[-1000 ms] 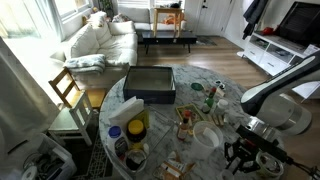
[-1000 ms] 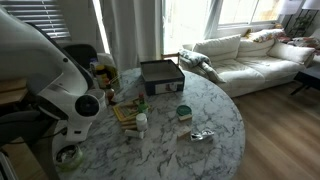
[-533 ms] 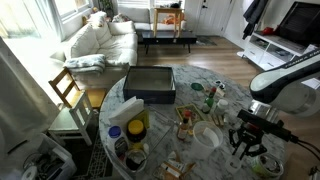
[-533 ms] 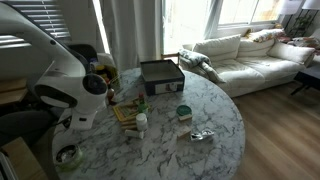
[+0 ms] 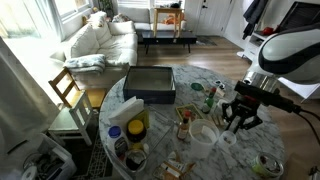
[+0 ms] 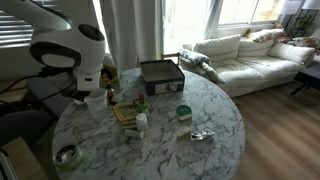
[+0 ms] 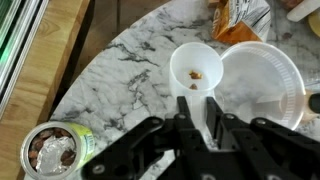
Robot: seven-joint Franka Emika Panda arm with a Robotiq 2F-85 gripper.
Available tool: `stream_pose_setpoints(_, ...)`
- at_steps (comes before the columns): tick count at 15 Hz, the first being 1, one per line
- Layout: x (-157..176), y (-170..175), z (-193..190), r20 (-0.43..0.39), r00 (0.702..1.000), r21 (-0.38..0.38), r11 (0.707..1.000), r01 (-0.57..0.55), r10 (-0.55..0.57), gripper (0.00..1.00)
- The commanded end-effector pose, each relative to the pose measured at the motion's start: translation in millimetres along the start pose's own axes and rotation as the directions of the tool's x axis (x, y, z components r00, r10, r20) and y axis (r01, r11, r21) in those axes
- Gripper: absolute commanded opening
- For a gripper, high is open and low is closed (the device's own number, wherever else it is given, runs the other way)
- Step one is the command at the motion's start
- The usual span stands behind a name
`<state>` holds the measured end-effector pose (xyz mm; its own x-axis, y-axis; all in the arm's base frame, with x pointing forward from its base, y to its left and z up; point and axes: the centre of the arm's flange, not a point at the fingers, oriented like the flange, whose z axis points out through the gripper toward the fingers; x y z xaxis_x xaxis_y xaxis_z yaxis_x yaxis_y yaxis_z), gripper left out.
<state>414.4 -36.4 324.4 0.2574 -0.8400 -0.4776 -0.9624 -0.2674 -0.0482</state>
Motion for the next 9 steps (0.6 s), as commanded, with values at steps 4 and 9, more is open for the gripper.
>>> stream_pose_setpoints(4, -34.8, -20.5, -28.4, -0.117, 0.984, -0.038, 0.991, 0.129, -0.133, 0.06)
stream_pose_setpoints(9, -34.5, -24.3, -21.4, -0.159, 0.912, 0.024, 0.923, 0.385, -0.377, 0.06)
